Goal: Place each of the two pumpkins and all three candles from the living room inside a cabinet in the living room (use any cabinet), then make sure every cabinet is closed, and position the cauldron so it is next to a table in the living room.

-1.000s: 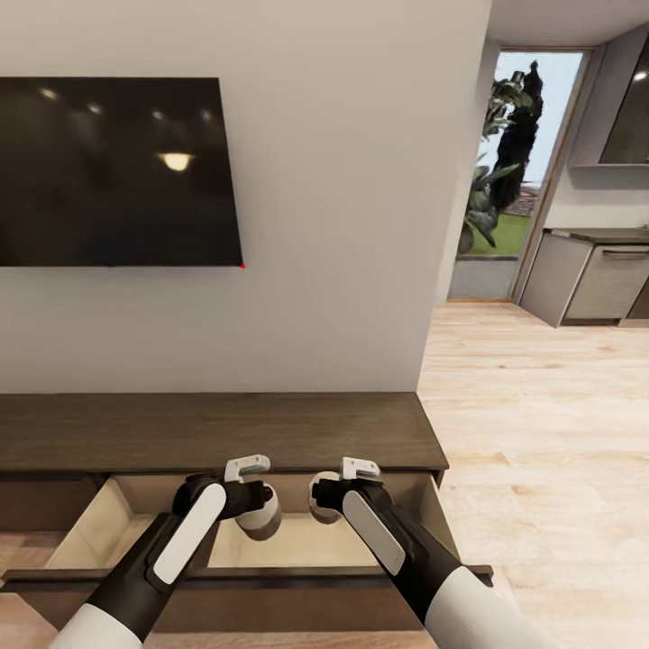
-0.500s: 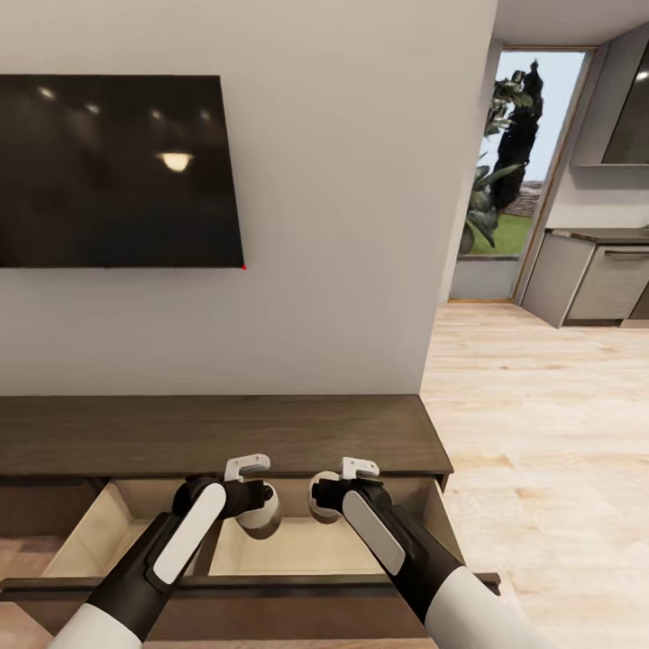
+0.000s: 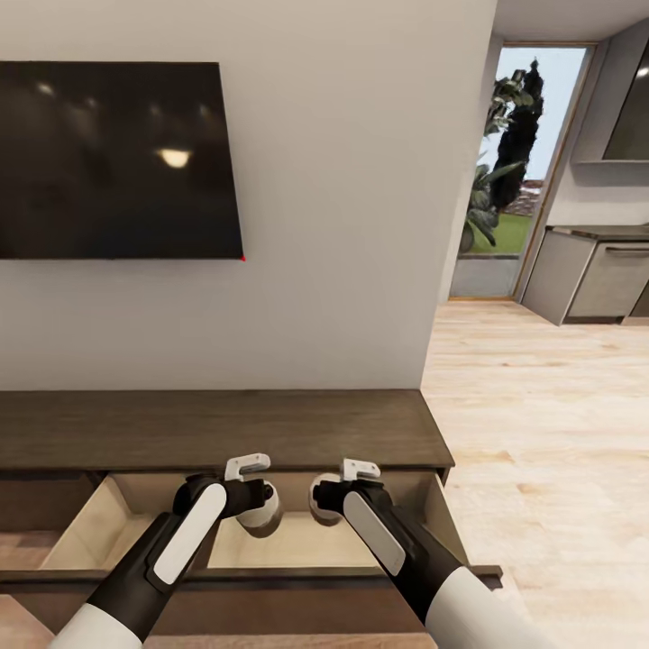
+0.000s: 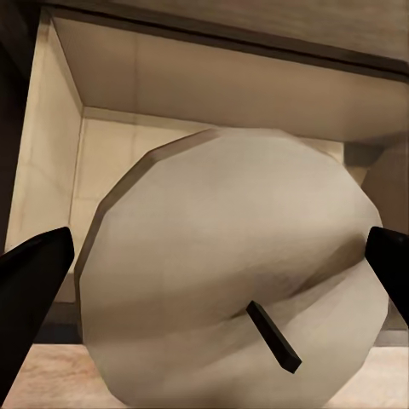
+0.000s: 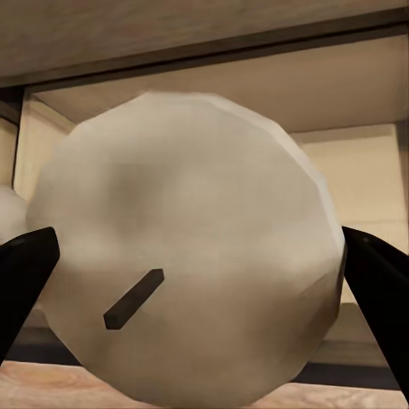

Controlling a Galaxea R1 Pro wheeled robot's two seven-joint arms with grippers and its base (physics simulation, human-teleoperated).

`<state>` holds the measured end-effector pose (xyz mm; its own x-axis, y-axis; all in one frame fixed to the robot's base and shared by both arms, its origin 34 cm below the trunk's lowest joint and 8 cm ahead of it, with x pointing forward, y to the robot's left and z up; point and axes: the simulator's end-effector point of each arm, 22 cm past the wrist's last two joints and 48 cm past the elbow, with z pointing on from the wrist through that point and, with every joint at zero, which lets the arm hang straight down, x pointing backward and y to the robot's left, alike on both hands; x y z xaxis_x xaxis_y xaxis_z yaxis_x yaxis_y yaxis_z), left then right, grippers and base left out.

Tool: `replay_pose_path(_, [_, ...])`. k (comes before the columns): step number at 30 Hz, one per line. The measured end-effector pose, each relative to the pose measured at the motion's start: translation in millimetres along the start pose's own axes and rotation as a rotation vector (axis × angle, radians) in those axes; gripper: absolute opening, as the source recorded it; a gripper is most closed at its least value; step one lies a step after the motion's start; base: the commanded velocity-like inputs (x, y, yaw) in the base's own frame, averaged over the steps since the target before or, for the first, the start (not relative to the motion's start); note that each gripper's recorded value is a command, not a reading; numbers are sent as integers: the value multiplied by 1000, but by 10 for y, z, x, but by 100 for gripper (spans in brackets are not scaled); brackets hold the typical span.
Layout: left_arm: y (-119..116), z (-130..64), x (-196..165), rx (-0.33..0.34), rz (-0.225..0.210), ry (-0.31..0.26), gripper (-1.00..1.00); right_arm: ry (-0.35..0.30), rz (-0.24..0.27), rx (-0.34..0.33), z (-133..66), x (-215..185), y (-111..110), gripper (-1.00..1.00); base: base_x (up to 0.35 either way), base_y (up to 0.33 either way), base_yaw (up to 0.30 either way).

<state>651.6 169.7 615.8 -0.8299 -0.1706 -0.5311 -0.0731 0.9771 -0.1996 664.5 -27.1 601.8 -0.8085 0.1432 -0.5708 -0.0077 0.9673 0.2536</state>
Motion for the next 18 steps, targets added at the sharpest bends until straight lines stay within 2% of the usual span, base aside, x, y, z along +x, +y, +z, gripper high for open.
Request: replay_pose_path(18, [102, 269, 246, -4, -1, -3, -100, 3, 0, 4, 260, 283, -109, -100, 0, 0, 0])
